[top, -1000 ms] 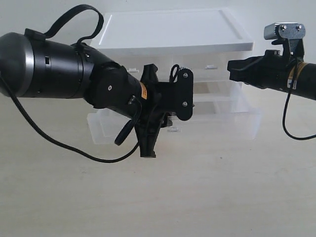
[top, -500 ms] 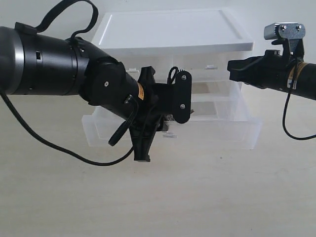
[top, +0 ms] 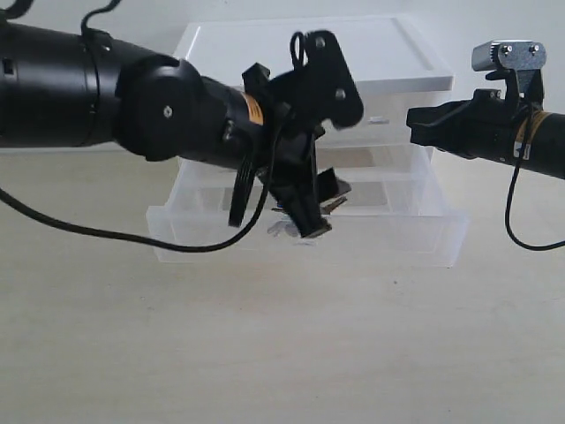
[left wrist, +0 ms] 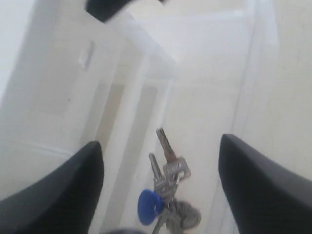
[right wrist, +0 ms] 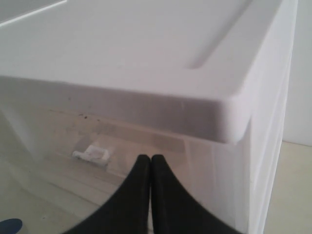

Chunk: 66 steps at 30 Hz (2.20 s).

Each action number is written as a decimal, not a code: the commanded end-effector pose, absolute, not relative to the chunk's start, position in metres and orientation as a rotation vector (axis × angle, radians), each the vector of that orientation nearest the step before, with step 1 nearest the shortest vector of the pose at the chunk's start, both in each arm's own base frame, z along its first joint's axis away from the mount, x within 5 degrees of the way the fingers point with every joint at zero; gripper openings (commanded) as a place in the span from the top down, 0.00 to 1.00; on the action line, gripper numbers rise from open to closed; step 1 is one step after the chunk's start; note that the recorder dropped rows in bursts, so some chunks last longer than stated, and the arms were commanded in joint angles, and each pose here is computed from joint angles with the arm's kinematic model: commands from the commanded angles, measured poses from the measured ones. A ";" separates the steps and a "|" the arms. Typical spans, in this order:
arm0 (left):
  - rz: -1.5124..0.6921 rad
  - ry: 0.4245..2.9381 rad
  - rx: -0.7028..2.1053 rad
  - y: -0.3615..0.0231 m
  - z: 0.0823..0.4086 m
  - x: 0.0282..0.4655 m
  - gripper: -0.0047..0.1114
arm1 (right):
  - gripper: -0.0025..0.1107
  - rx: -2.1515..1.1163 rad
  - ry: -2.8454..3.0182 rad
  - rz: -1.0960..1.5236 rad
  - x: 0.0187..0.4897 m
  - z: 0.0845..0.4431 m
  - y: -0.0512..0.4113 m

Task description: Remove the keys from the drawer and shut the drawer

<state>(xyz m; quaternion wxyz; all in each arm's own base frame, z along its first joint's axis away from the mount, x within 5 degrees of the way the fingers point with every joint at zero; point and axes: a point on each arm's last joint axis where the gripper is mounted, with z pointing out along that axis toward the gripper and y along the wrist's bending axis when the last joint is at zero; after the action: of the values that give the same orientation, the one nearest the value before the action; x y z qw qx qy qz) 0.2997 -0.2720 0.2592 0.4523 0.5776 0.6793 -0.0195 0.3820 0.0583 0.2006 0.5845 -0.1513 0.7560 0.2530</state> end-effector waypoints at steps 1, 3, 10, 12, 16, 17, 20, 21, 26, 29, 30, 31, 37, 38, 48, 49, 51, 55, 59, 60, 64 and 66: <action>-0.274 1.876 1.126 -0.280 0.283 0.308 0.47 | 0.98 -0.307 1.763 0.577 0.385 0.202 0.055; -0.310 2.006 1.114 -0.288 0.283 0.317 0.47 | 0.98 -0.306 1.767 0.573 0.385 0.202 0.054; -0.078 2.269 1.049 -0.303 0.238 0.363 0.46 | 0.98 -0.304 1.771 0.571 0.385 0.201 0.054; -0.062 2.277 1.079 -0.305 0.229 0.364 0.46 | 0.98 -0.304 1.770 0.569 0.385 0.202 0.054; -0.046 2.289 1.094 -0.306 0.220 0.366 0.46 | 0.98 -0.304 1.770 0.569 0.385 0.202 0.054; -0.041 2.294 1.099 -0.306 0.216 0.367 0.46 | 0.98 -0.304 1.770 0.569 0.385 0.202 0.054; -0.036 2.310 1.105 -0.307 0.211 0.367 0.46 | 0.98 -0.304 1.770 0.569 0.385 0.202 0.054; -0.035 2.308 1.105 -0.307 0.211 0.367 0.46 | 0.98 -0.304 1.770 0.569 0.385 0.202 0.054; -0.019 2.314 1.095 -0.301 0.209 0.373 0.46 | 0.98 -0.304 1.772 0.567 0.385 0.201 0.054; -0.013 2.338 1.054 -0.292 0.205 0.381 0.46 | 0.98 -0.304 1.772 0.567 0.385 0.201 0.054; -0.017 2.353 1.027 -0.289 0.204 0.384 0.46 | 0.98 -0.304 1.772 0.567 0.385 0.201 0.054; -0.031 2.367 1.004 -0.286 0.203 0.386 0.46 | 0.98 -0.304 1.772 0.567 0.385 0.201 0.054; -0.076 2.395 0.977 -0.284 0.203 0.387 0.46 | 0.98 -0.304 1.772 0.567 0.385 0.201 0.054; -0.094 2.397 0.992 -0.286 0.202 0.385 0.46 | 0.98 -0.303 1.774 0.566 0.385 0.201 0.054; -0.137 2.421 1.085 -0.291 0.183 0.384 0.47 | 0.98 -0.300 1.780 0.561 0.385 0.201 0.053; -0.127 2.421 1.094 -0.291 0.178 0.385 0.47 | 0.98 -0.300 1.780 0.561 0.385 0.201 0.053; -0.120 2.407 1.097 -0.293 0.166 0.389 0.47 | 0.98 -0.300 1.780 0.561 0.385 0.201 0.053; -0.126 2.381 1.086 -0.294 0.167 0.391 0.68 | 0.98 -0.300 1.779 0.559 0.385 0.201 0.053; -0.069 2.360 1.129 -0.292 0.167 0.392 0.92 | 0.98 -0.300 1.779 0.559 0.385 0.201 0.053; -0.067 2.357 1.130 -0.292 0.168 0.392 0.92 | 0.98 -0.300 1.779 0.559 0.385 0.201 0.053; -0.068 2.334 1.124 -0.291 0.177 0.392 0.92 | 0.98 -0.300 1.779 0.559 0.385 0.201 0.053; -0.076 2.305 1.108 -0.291 0.191 0.391 0.92 | 0.98 -0.301 1.778 0.558 0.385 0.201 0.053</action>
<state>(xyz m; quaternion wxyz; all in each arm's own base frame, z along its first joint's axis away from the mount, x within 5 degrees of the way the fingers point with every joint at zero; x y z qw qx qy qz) 0.3938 -0.2947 0.1871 0.2983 0.4049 0.8634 -0.0407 0.3821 0.0587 0.1999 0.5830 -0.1531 0.7580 0.2492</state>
